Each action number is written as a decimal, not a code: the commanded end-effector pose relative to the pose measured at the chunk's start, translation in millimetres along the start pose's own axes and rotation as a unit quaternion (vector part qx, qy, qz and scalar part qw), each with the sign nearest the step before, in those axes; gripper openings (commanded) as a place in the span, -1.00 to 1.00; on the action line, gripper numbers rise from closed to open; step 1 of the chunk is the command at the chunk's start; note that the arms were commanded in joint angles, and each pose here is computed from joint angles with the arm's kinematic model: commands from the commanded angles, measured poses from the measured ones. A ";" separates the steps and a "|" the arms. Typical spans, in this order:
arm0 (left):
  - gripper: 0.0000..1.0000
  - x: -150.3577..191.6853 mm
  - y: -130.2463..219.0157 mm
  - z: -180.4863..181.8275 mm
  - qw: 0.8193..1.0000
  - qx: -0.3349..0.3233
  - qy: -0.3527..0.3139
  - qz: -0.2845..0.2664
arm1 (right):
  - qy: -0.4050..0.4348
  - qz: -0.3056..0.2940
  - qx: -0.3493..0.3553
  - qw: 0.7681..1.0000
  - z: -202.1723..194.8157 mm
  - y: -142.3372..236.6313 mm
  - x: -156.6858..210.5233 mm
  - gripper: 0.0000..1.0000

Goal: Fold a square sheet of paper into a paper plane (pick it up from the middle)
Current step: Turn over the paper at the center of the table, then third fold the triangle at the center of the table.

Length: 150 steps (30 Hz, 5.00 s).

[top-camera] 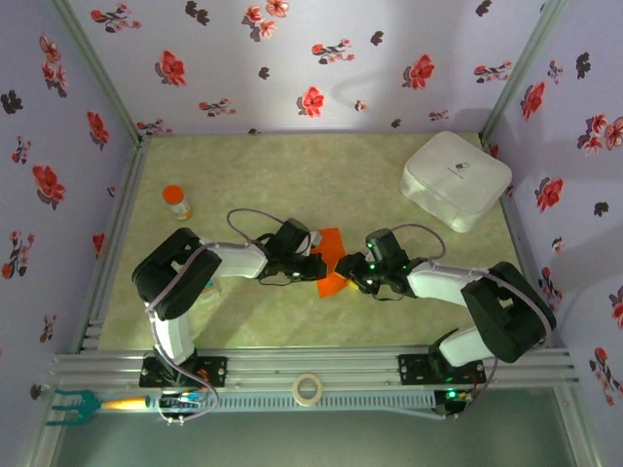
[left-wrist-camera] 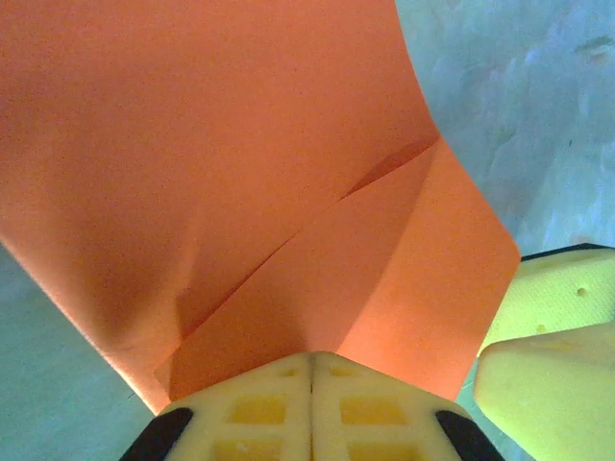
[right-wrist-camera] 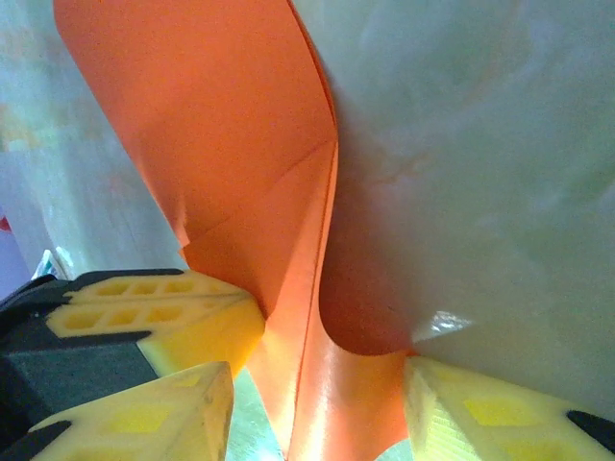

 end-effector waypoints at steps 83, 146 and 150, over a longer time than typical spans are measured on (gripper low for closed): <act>-0.36 9.6 145.5 12.2 0.962 -0.155 -0.036 -0.223 | 0.369 -0.249 0.209 0.871 70.2 103.9 -10.7 -0.96; -0.32 23.0 160.7 21.6 0.970 -0.105 0.006 -0.219 | 0.156 -0.083 -0.006 0.984 49.4 41.7 -18.3 -0.47; -0.40 13.5 142.5 13.6 0.980 -0.067 0.010 -0.189 | 0.096 -0.069 -0.008 0.993 25.1 42.0 -30.0 -0.62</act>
Point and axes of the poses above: each hand's point on the last joint's axis, 136 mm out from that joint toward the fingers, its own y axis back along the fingers, its own z axis along the line the jaws close on, x = y × z, the point moved 6 cm from there along y, back along the fingers, and after that the axes turned 10 degrees about -y, right-handed, at the moved point
